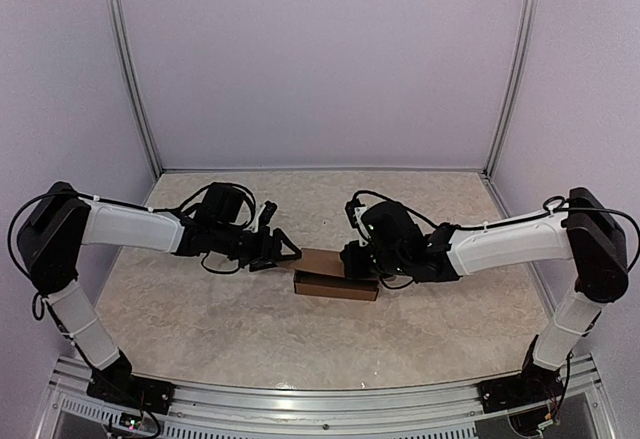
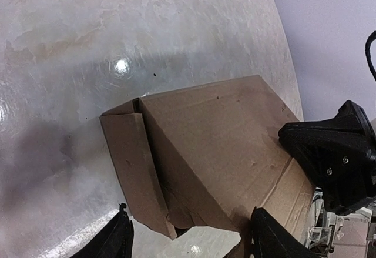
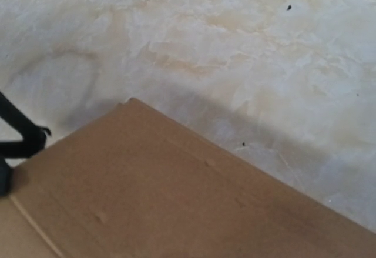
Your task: Fold the paper box
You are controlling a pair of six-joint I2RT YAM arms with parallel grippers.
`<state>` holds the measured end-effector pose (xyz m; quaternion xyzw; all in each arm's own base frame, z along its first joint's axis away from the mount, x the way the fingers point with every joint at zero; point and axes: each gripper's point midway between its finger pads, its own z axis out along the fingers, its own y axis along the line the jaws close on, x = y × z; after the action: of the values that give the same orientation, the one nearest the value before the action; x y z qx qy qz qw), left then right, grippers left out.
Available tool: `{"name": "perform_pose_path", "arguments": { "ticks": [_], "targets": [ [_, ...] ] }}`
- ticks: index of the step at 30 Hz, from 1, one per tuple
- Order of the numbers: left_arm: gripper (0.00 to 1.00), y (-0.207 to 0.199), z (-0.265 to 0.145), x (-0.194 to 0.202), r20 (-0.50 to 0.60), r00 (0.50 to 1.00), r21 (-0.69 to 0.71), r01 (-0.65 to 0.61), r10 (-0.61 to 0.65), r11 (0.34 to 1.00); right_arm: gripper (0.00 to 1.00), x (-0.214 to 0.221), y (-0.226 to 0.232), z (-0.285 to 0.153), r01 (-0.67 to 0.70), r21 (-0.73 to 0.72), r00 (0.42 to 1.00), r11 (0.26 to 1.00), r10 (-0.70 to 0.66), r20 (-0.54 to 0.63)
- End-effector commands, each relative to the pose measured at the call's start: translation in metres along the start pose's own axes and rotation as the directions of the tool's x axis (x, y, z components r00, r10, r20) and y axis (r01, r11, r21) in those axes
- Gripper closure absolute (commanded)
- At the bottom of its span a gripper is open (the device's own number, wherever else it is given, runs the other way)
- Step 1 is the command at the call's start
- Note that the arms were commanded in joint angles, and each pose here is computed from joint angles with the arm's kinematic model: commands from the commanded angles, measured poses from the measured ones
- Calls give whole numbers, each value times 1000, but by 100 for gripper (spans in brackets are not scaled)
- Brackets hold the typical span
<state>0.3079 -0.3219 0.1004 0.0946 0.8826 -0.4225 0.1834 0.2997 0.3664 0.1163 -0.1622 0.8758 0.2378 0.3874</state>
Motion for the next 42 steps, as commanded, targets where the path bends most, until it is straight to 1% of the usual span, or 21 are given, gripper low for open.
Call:
{"name": "perform_pose_path", "arguments": {
  "ticks": [1, 8, 21, 42],
  "targets": [
    [34, -22, 6, -6, -27, 1000, 102, 18, -15, 995, 100, 27, -16, 6, 19, 51, 996, 999, -15, -90],
    [37, -24, 16, 6, -75, 996, 130, 48, -39, 990, 100, 29, -16, 7, 20, 50, 995, 999, -16, -95],
    [38, -33, 25, 22, -123, 992, 157, 57, -38, 986, 100, 31, -18, 9, 18, 57, 995, 998, -13, -99],
    [40, -36, 38, 34, -149, 988, 158, 73, -49, 985, 100, 41, -17, 12, -4, 38, 993, 999, 8, -117]
  ]
}}
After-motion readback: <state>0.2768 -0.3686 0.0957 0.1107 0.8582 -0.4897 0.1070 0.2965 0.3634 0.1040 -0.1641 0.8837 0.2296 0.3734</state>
